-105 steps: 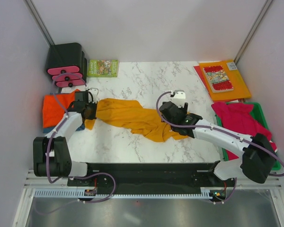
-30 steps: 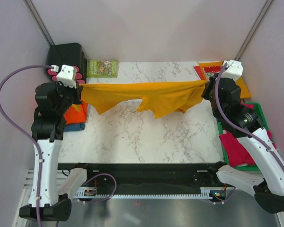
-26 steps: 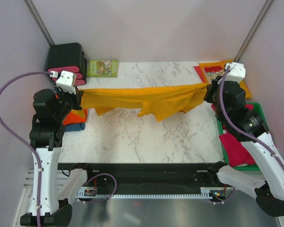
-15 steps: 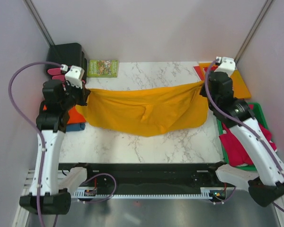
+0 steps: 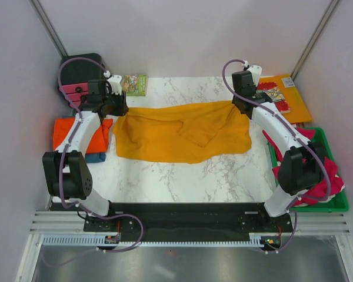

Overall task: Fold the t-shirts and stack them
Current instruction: Flatten out the tshirt

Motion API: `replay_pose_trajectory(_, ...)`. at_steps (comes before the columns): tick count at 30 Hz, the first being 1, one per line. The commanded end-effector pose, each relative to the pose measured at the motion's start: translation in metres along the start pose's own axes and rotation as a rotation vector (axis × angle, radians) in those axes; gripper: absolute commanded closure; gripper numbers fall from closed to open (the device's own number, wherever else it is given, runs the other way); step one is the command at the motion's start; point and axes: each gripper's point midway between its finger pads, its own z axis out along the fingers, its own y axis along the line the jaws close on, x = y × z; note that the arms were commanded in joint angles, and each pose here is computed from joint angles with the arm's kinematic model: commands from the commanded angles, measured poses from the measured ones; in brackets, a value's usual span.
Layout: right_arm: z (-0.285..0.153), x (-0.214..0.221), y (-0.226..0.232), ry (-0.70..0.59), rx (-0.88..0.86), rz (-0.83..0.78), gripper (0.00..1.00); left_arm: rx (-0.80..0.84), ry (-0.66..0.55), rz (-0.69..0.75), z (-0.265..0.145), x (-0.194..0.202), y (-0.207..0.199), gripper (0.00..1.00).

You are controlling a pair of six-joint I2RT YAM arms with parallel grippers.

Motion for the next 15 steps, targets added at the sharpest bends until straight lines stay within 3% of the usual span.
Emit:
replay_pose_trajectory(1, -0.003, -0.052, 0.012, -0.133, -0.033, 0.079, 0.41, -0.057, -0.15, 0.039, 0.008, -0.06, 0.011, 0.44)
replay_pose_trajectory(2, -0.005, -0.052, 0.016, -0.132, -0.05, 0.078, 0.36, -0.064, -0.164, 0.033, 0.007, -0.066, 0.013, 0.32)
replay_pose_trajectory(3, -0.007, -0.052, 0.017, -0.135, -0.056, 0.076, 0.31, -0.069, -0.17, 0.03, 0.008, -0.068, 0.014, 0.28)
replay_pose_trajectory(4, -0.008, -0.052, 0.018, -0.137, -0.063, 0.076, 0.26, -0.075, -0.168, 0.029, 0.009, -0.068, 0.015, 0.24)
replay_pose_trajectory(7, -0.017, -0.038, 0.02, -0.12, -0.086, 0.061, 0.23, -0.088, -0.163, 0.017, 0.007, -0.064, 0.016, 0.21)
replay_pose_trajectory(10, -0.028, -0.014, 0.036, -0.086, -0.157, 0.039, 0.32, -0.078, -0.129, 0.008, 0.005, -0.044, 0.012, 0.22)
replay_pose_trajectory(13, -0.042, 0.032, 0.051, -0.041, -0.204, -0.002, 0.42, -0.07, -0.08, 0.008, 0.0, -0.011, 0.006, 0.27)
replay_pose_trajectory(15, -0.052, 0.074, 0.062, 0.003, -0.225, -0.062, 0.44, -0.076, -0.04, 0.016, -0.003, 0.016, 0.004, 0.28)
